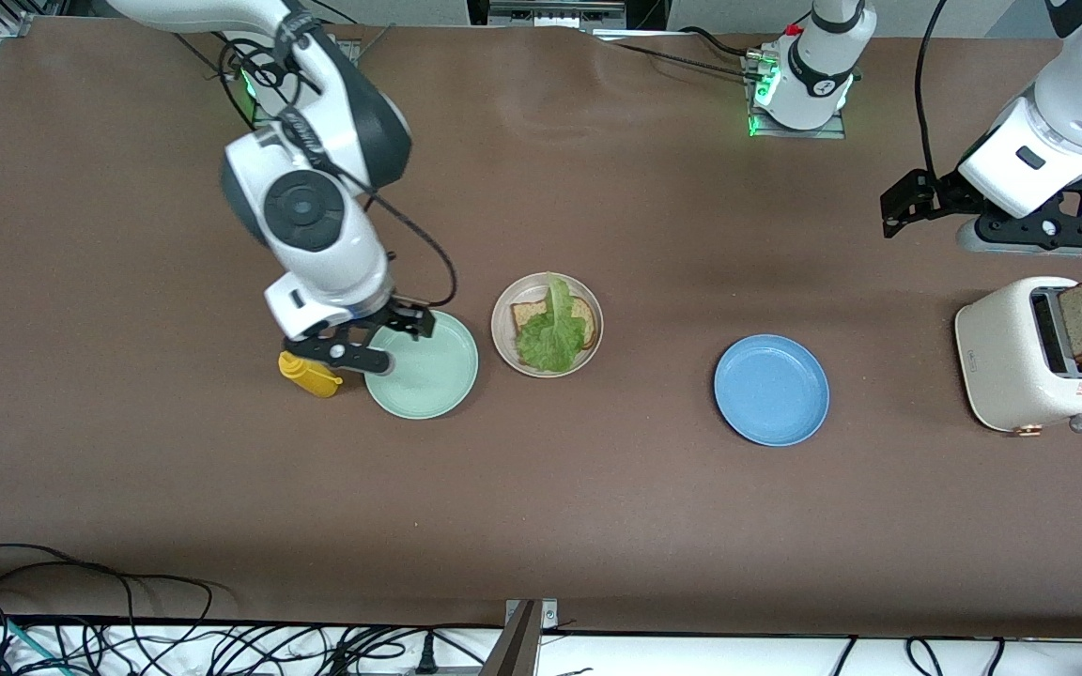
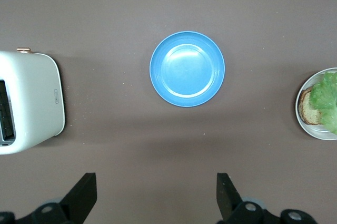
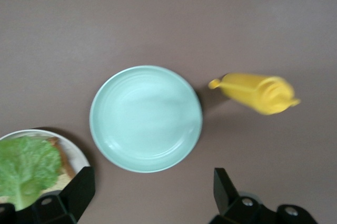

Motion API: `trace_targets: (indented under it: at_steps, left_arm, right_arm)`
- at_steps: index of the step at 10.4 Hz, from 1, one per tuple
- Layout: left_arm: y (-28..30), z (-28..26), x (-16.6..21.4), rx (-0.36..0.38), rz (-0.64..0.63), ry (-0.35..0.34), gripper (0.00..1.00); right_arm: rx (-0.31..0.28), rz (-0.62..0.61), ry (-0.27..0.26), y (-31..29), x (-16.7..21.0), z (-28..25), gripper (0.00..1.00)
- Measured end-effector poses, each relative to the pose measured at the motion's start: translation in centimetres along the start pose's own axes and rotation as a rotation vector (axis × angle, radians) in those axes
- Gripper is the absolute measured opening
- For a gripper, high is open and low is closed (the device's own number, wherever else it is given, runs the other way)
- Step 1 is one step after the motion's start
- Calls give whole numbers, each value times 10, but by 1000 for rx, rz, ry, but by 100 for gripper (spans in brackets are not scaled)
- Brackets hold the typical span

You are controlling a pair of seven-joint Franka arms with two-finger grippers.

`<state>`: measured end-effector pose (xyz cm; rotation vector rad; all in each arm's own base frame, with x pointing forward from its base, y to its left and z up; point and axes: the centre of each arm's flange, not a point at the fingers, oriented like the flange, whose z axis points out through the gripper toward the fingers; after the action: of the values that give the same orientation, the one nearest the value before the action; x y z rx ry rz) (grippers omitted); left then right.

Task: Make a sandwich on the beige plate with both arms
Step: 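Open the right gripper and lower it beside the yellow bottle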

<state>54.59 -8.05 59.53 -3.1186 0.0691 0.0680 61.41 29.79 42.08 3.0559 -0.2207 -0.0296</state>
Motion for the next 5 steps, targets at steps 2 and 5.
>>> trace_targets:
  at_steps: [2,5]
  left_arm:
    - [-3,0,2,-1,-6,1,100]
    - [-14,-4,3,-3,-25,10,100]
  right_arm:
    - [-10,-117,7,28,12,-13,100]
    - [-9,-430,19,93,39,-31,100]
